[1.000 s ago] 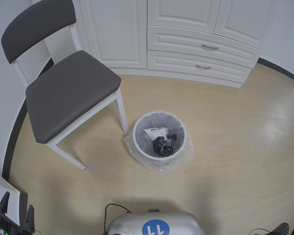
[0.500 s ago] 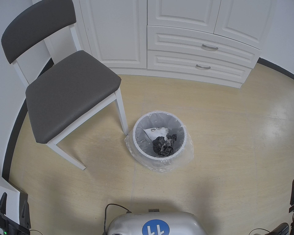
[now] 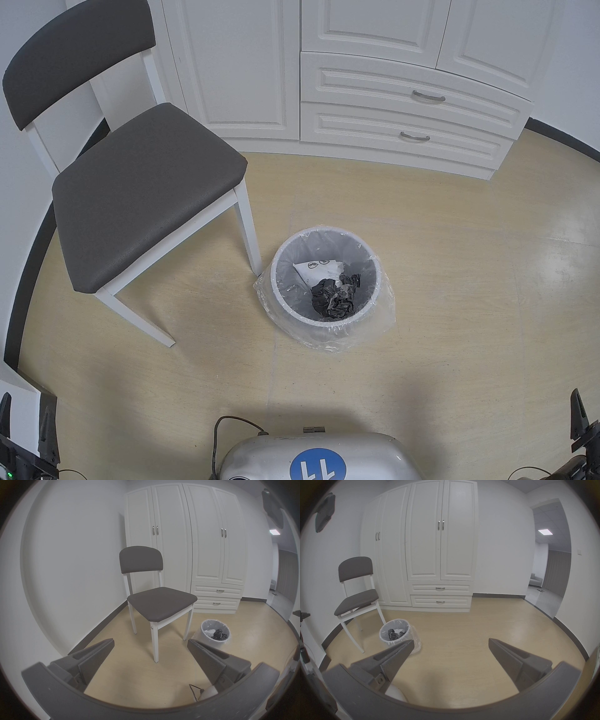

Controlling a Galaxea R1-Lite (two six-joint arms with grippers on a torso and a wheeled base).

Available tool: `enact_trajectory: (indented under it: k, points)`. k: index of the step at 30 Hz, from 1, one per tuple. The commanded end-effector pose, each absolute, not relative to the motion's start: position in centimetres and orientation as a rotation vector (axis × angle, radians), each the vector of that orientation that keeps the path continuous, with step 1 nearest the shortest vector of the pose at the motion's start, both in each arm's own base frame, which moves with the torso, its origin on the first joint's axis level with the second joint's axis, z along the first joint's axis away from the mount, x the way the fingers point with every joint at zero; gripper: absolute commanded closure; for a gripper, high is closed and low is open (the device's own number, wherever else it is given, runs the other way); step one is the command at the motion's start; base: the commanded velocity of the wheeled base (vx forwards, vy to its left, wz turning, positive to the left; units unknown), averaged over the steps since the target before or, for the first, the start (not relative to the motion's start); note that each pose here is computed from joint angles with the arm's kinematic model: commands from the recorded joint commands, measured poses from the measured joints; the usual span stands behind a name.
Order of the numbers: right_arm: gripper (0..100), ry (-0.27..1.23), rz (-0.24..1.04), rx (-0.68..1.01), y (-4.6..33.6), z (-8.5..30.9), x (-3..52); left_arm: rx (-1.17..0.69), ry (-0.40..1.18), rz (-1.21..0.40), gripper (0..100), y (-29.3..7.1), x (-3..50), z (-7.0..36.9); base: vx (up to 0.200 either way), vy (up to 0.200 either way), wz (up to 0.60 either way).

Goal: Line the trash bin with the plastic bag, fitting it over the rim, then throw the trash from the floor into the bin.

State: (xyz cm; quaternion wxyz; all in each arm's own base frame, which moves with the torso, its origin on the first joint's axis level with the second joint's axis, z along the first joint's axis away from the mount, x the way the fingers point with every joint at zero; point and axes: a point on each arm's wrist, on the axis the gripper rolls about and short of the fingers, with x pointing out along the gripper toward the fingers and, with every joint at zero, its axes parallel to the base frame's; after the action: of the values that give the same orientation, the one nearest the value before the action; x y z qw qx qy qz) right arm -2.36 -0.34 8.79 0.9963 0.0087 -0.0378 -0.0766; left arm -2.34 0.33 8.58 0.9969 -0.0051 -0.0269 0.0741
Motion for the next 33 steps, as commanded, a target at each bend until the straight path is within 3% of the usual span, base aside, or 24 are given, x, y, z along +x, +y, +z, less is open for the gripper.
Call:
enact_trajectory:
  k: [1, 15, 21, 33]
  points:
    - [0, -0.073, -0.138, 0.017, -0.30, 8.28, -2.33, -0.008, -0.048, 0.146, 0, 0.33, -2.30, 8.05, 0.000, 0.000, 0.00]
    - [0, -0.051, -0.037, 0.044, -0.08, 8.09, -2.31, 0.003, -0.049, 0.065, 0, 0.14, -2.30, 8.05, 0.000, 0.000, 0.00]
    - [0, 0.020, -0.017, -0.002, -0.03, 7.53, -2.36, 0.008, -0.049, 0.062, 0, 0.14, -2.30, 8.05, 0.000, 0.000, 0.00]
    - [0, 0.006, -0.012, 0.006, -0.03, 7.54, -2.30, 0.011, 0.001, -0.011, 0, -0.01, -2.26, 7.57, 0.000, 0.000, 0.00]
